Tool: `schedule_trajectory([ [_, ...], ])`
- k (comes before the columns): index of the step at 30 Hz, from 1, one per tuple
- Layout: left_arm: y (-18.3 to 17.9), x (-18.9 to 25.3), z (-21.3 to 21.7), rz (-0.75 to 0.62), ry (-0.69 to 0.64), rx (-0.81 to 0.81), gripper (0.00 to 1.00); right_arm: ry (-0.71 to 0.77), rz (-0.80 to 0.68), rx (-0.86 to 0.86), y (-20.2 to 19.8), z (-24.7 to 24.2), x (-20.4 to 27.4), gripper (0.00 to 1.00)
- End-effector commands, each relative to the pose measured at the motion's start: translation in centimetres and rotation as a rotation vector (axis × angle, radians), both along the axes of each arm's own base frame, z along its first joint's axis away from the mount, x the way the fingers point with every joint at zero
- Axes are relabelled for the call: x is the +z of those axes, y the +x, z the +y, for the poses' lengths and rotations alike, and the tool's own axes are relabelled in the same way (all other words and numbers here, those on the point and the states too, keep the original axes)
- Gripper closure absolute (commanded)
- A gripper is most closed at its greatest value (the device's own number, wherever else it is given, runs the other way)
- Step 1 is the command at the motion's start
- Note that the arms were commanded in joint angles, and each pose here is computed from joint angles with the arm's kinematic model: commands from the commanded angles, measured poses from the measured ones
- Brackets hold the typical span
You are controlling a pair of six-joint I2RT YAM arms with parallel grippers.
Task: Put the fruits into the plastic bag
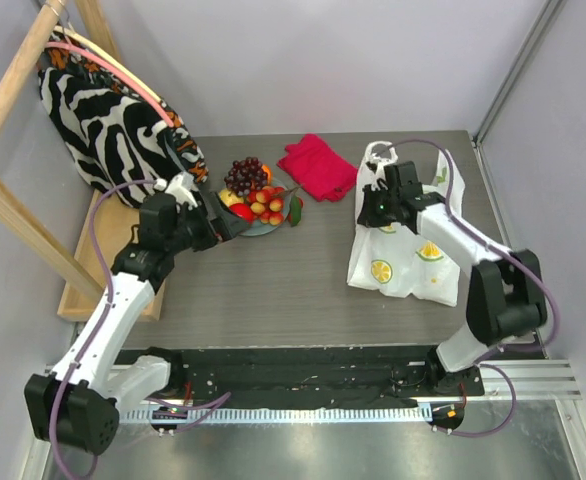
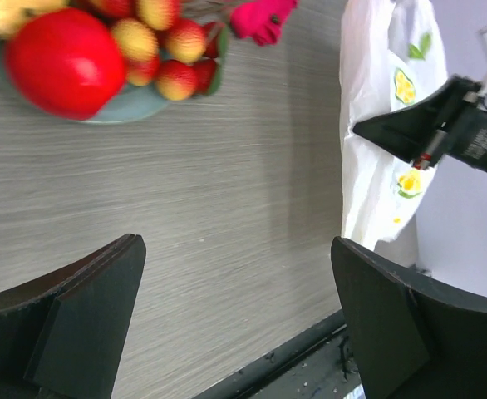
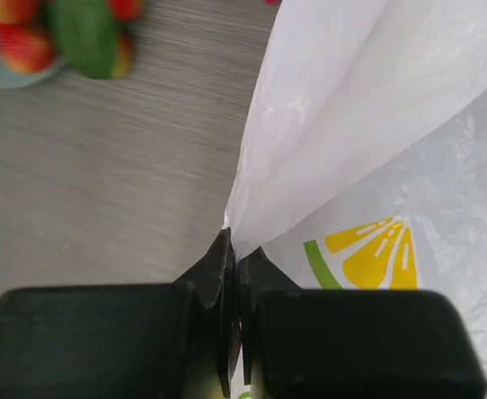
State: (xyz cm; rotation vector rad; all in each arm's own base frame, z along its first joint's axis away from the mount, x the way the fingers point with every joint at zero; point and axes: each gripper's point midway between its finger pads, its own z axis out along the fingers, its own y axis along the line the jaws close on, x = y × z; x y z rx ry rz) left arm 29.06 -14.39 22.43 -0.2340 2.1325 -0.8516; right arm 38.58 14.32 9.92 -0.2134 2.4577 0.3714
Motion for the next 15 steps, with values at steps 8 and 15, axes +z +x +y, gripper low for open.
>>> schedule_trajectory([
  [8,3.3,0.0,-9.0,-0.005,-0.121,-0.128,0.00,0.255,-0.099,0.315,-8.0,8.3,5.3,0.96],
  [15,6.1,-1.0,-11.7,0.035,-0.198,-0.133,0.00,0.268,-0.091,0.436,-10.8,12.5,6.0,0.96],
])
